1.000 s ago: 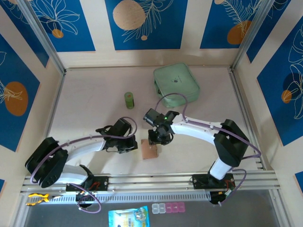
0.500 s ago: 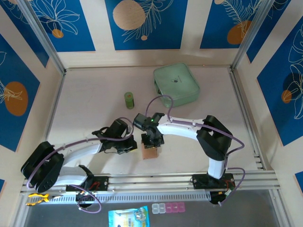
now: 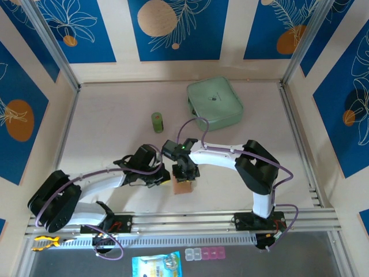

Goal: Take the credit cards out of the card holder

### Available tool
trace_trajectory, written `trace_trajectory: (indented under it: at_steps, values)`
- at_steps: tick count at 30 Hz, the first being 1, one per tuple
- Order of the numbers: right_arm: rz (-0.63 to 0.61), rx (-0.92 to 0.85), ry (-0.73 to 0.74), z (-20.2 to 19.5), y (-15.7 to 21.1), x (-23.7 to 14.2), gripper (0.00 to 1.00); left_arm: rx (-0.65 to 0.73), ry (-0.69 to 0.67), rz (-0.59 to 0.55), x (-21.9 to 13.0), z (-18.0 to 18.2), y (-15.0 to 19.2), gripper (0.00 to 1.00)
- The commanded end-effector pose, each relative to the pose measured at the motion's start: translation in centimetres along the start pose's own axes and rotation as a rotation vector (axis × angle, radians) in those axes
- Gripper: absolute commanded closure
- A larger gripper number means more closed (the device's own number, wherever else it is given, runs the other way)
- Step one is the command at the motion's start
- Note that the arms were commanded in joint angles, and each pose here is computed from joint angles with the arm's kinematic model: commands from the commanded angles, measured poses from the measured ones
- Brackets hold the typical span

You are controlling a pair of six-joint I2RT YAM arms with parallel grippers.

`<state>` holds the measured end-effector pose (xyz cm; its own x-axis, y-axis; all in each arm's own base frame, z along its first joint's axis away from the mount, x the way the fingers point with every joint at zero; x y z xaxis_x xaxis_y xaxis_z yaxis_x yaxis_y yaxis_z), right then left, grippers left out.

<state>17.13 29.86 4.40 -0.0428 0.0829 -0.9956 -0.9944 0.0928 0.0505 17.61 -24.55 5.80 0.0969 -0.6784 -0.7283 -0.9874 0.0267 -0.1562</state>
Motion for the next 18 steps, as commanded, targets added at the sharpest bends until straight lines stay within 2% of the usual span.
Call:
trace_trajectory:
  at_steps: [1, 18]
  values:
    - [0.032, 0.020, 0.011, -0.2, 0.6, 1.3, 0.74, 0.002, 0.048, 0.014, 0.5, -0.6, 0.0, 1.00]
    - [0.049, 0.042, -0.061, -0.6, 0.6, 1.5, 0.86, -0.002, 0.055, 0.048, 3.2, -1.6, 0.7, 1.00]
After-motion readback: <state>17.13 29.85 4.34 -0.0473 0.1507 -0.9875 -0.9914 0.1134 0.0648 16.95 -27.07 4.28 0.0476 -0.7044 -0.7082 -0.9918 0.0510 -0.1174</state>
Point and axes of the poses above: each hand's point on the last joint's axis, 136 mm out from that joint toward the fingers, its own x axis out along the fingers, its own z axis along the line the jaws close on, y = z × x, the point moved 1 cm from there along -x, back along the fingers, and after that the axes turned 15 degrees about x, right-handed, at the moved point
